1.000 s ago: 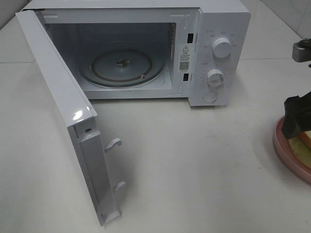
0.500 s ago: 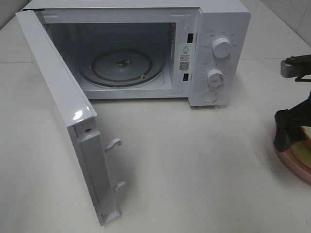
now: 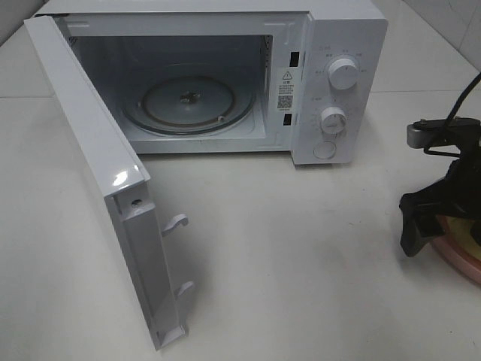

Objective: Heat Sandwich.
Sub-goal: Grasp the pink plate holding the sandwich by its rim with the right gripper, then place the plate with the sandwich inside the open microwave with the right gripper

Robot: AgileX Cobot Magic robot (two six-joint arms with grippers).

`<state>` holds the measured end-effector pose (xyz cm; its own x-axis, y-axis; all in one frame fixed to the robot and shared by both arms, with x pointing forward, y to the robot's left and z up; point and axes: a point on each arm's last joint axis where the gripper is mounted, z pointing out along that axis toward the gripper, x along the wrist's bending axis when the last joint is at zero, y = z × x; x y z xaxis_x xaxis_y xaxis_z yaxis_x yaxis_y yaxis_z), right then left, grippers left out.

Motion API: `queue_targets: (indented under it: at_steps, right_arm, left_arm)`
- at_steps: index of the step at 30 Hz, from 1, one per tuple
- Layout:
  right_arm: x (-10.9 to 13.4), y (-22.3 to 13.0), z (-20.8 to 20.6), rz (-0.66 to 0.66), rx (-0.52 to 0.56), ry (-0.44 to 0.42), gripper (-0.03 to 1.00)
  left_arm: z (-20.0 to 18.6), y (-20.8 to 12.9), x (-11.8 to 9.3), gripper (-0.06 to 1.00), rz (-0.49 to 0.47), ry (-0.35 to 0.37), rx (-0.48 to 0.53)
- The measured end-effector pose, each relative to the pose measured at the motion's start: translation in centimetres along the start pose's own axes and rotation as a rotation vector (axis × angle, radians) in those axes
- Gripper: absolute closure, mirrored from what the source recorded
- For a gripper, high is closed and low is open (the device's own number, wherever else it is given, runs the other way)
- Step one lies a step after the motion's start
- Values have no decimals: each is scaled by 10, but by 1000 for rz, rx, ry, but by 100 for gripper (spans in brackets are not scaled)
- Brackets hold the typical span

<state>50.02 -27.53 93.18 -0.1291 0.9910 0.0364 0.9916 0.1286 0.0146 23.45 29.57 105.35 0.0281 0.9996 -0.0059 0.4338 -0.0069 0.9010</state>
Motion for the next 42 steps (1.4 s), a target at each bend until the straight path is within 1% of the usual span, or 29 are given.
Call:
queue_targets:
  at_steps: [7,19,25,28,29,30,33,34,35,37,39,42]
  right_arm:
    - [-1,4,11,0,4,2,4]
    - [-2,9,35,-6,55,5,7]
    - [-2,9,40,-13,64,6,14]
    - [-2,10,40,-17,55,-1,27]
    - [-2,10,40,-17,55,-1,27]
    - [-4,10,41,-25,55,-18,40]
    - [-7,10,40,-26,53,-45,65]
    - [-7,10,40,-26,53,-45,65]
    - [-8,10,40,-21,52,-58,82]
    - [-8,12,40,-33,46,-68,88]
    - [-8,13,39,-32,40,-70,90]
    - [-9,13,39,-30,40,-72,90]
  left_arm:
    - [0,0,0,-5,0,0,0]
    - [0,0,0,-5,0,0,0]
    - [0,0,0,-5,0,0,0]
    - [0,0,0,-5,0,0,0]
    - [0,0,0,-5,0,0,0]
    - [0,0,0,-5,0,0,0]
    - [0,0,0,-5,0,0,0]
    - [0,0,0,-5,0,0,0]
    - [0,0,0,-5,0,0,0]
    - [0,0,0,-5,0,0,0]
    - [0,0,0,-5,0,0,0]
    - [0,0,0,-5,0,0,0]
